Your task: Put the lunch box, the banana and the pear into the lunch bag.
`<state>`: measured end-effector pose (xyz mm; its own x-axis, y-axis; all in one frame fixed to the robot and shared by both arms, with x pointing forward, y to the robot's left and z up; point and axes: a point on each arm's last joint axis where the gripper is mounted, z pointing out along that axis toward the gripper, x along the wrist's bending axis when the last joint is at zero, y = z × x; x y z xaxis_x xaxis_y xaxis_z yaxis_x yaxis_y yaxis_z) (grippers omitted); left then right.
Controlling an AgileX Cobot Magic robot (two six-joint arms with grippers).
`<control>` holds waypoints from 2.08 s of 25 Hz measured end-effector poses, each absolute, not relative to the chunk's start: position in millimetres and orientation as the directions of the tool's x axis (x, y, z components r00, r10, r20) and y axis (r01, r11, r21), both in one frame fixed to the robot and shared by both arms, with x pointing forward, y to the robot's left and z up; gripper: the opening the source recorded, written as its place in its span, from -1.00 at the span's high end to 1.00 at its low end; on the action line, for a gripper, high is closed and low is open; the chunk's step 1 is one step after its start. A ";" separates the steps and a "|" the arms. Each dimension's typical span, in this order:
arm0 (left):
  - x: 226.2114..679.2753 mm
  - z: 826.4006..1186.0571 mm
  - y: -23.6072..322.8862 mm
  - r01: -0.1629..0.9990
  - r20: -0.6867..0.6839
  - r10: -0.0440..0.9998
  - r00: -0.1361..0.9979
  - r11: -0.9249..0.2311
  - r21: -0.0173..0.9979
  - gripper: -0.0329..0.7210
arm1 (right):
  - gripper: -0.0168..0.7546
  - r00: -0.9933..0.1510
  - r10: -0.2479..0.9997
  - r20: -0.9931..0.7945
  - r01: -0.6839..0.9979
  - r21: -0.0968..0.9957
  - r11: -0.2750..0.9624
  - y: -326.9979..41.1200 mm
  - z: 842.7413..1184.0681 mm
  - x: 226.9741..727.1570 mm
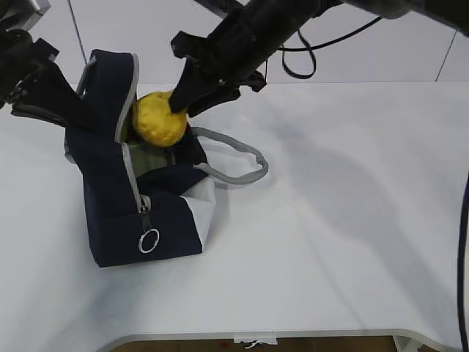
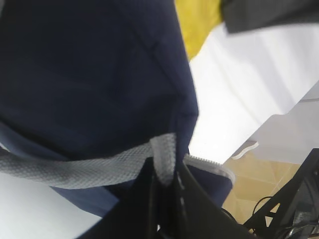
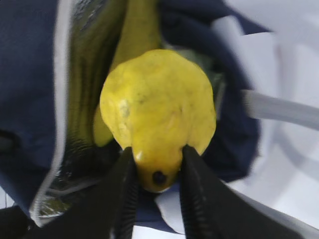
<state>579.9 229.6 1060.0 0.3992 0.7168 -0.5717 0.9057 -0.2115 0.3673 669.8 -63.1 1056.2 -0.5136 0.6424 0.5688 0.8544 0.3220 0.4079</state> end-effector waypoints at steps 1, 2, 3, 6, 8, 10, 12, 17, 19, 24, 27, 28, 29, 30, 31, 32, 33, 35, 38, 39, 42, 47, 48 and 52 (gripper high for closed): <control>579.9 1060.0 229.6 0.906 -0.572 0.717 0.399 -0.211 0.367 0.90 | 0.45 -0.525 0.630 0.573 0.849 0.404 0.340 -55.7 1051.9 667.4; 579.9 1060.0 229.6 0.906 -0.572 0.717 0.399 -0.211 0.367 0.90 | 0.45 -0.533 0.621 0.575 0.845 0.402 0.353 -49.8 1049.3 665.1; 579.9 1060.0 229.6 0.906 -0.572 0.717 0.399 -0.211 0.367 0.90 | 0.45 -0.538 0.614 0.578 0.843 0.394 0.367 -43.8 1043.7 663.5; 579.9 1060.0 229.6 0.906 -0.572 0.717 0.399 -0.211 0.367 0.90 | 0.45 -0.547 0.600 0.583 0.837 0.379 0.394 -31.7 1034.0 659.3; 579.9 1060.0 229.6 0.906 -0.572 0.717 0.399 -0.211 0.367 0.90 | 0.44 -0.544 0.593 0.594 0.839 0.372 0.397 -28.2 1030.4 658.6; 579.9 1059.9 229.8 0.906 -0.570 0.718 0.400 -0.213 0.367 0.90 | 0.42 -0.542 0.587 0.601 0.840 0.369 0.398 -26.4 1028.7 658.3; 579.9 1059.9 229.8 0.906 -0.570 0.718 0.400 -0.213 0.367 0.90 | 0.29 -0.541 0.587 0.603 0.841 0.369 0.396 -26.2 1028.1 658.6; 579.9 1059.8 229.9 0.905 -0.569 0.718 0.400 -0.214 0.367 0.90 | -0.50 -0.541 0.585 0.604 0.841 0.370 0.395 -25.4 1028.3 658.3; 579.9 1059.8 229.9 0.905 -0.569 0.718 0.400 -0.214 0.367 0.90 | -0.63 -0.541 0.585 0.604 0.841 0.370 0.395 -25.4 1028.3 658.3; 579.9 1059.8 229.9 0.905 -0.569 0.718 0.400 -0.214 0.367 0.90 | -0.65 -0.562 0.578 0.592 0.827 0.401 0.394 -28.3 1034.5 661.5; 579.9 1059.8 229.9 0.905 -0.569 0.718 0.400 -0.214 0.367 0.90 | -0.58 -0.564 0.580 0.588 0.826 0.409 0.388 -33.2 1035.6 664.7; 579.9 1059.8 229.9 0.905 -0.569 0.718 0.400 -0.214 0.367 0.90 | -0.57 -0.567 0.580 0.585 0.824 0.413 0.389 -35.1 1035.6 665.9; 579.8 1059.7 230.0 0.905 -0.568 0.719 0.400 -0.215 0.366 0.90 | -0.56 -0.571 0.575 0.586 0.821 0.417 0.390 -34.7 1035.9 665.7; 579.8 1059.7 230.0 0.905 -0.568 0.719 0.400 -0.215 0.366 0.90 | -0.55 -0.577 0.568 0.588 0.817 0.426 0.389 -35.9 1036.5 666.7; 579.8 1059.7 230.0 0.905 -0.568 0.719 0.400 -0.215 0.366 0.90 | -0.55 -0.579 0.553 0.599 0.815 0.430 0.387 -34.6 1036.6 666.5; 579.8 1059.7 230.0 0.905 -0.568 0.719 0.400 -0.215 0.366 0.90 | -0.55 -0.582 0.531 0.615 0.813 0.439 0.383 -32.8 1037.8 666.2; 579.8 1059.7 230.0 0.905 -0.568 0.719 0.400 -0.215 0.366 0.90 | -0.55 -0.585 0.517 0.625 0.811 0.444 0.380 -31.8 1038.8 665.8; 579.8 1059.7 230.0 0.905 -0.568 0.719 0.400 -0.215 0.366 0.90 | -0.55 -0.585 0.494 0.643 0.811 0.450 0.375 -29.5 1037.0 666.3; 579.8 1059.6 230.1 0.905 -0.566 0.720 0.401 -0.216 0.366 0.90 | -0.55 -0.583 0.491 0.647 0.812 0.446 0.377 -28.7 1032.3 667.5; 579.8 1059.6 230.1 0.905 -0.566 0.720 0.401 -0.216 0.366 0.90 | -0.55 -0.585 0.496 0.642 0.811 0.446 0.380 -29.0 1031.0 668.0; 579.8 1059.6 230.1 0.905 -0.566 0.720 0.401 -0.216 0.366 0.90 | -0.55 -0.601 0.522 0.605 0.800 0.446 0.403 -31.6 1027.8 669.0; 579.8 1059.3 230.3 0.905 -0.564 0.722 0.402 -0.218 0.365 0.90 | -0.55 -0.633 0.597 0.492 0.773 0.439 0.457 -40.8 1024.4 671.4; 579.8 1059.3 230.3 0.905 -0.564 0.722 0.402 -0.218 0.365 0.90 | -0.55 -0.638 0.619 0.458 0.768 0.436 0.468 -43.7 1025.0 672.2; 579.8 1059.3 230.4 0.905 -0.563 0.722 0.402 -0.219 0.365 0.90 | -0.55 -0.636 0.679 0.367 0.765 0.420 0.489 -52.1 1025.8 674.8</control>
